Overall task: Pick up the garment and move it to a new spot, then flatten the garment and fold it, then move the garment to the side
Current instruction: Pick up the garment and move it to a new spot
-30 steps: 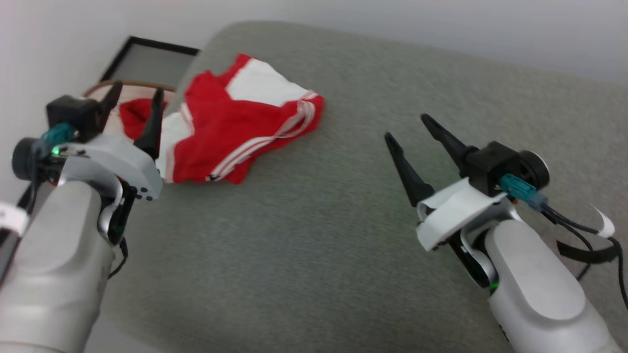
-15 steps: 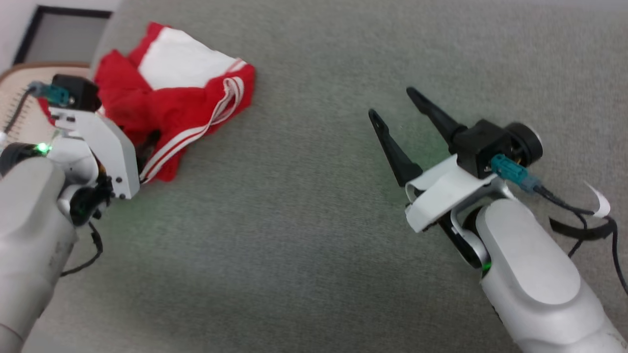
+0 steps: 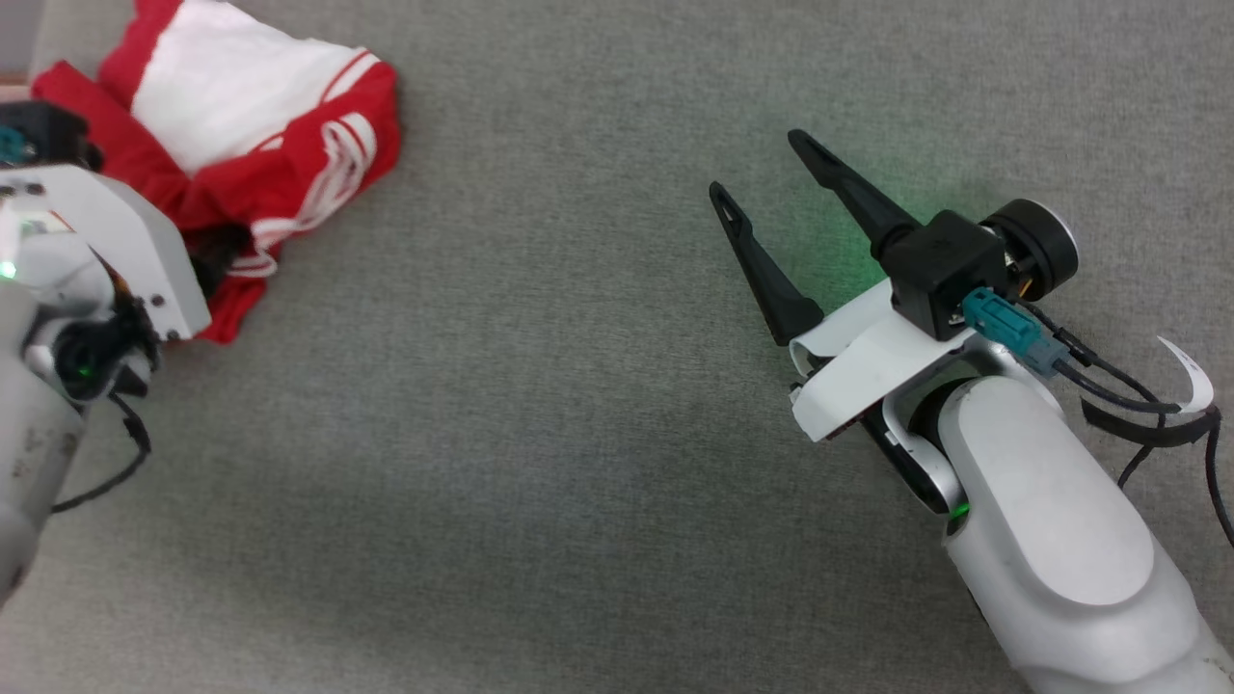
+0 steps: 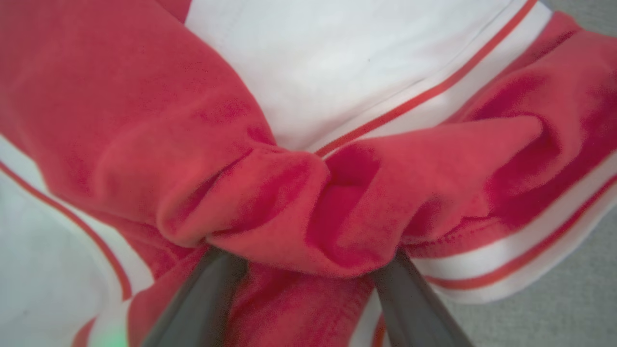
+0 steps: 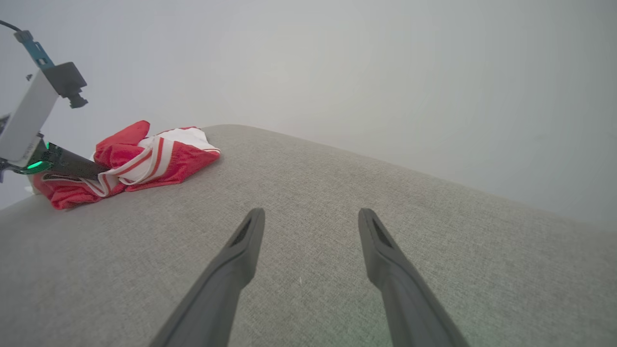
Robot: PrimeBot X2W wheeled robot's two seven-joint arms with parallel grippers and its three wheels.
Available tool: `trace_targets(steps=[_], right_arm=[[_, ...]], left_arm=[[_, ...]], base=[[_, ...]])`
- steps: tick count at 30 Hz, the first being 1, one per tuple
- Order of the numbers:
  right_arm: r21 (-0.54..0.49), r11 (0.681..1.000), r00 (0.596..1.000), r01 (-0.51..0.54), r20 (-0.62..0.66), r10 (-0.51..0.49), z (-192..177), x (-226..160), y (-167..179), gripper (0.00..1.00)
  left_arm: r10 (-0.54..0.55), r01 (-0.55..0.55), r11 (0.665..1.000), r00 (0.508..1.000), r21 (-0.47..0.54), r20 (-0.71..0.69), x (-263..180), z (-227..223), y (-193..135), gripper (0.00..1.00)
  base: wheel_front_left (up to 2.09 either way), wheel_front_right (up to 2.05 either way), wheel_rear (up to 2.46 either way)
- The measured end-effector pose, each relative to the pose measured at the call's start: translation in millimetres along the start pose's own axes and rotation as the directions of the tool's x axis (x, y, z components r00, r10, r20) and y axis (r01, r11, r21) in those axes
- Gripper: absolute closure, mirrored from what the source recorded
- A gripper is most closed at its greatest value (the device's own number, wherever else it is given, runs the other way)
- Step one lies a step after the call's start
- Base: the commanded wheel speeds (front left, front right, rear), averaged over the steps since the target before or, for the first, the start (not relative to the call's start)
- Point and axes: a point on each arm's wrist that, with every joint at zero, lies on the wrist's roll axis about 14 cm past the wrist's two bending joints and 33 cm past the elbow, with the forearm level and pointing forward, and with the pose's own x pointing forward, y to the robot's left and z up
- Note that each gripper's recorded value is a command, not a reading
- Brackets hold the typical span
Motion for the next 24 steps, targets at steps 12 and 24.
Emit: trace_targets(steps=[12,24], right_arm=[[-0.009,1.000,1.000,0.023,-0.010,-0.023,-1,-6,-7,0.00],[0.012,0.997,0.997,0.073,0.029,-0.074,18,-25,-8,0.00]], left_arm=[[-0.019,0.018,0.999,0.999,-0.029,-0.026,14,-3,-5,1.00],[-0.039,0.037,0.999,0.975,0.010,0.220,-15,35,-16,1.00]], base=[[0.00,0.00,0.00],[0.00,0.00,0.00]])
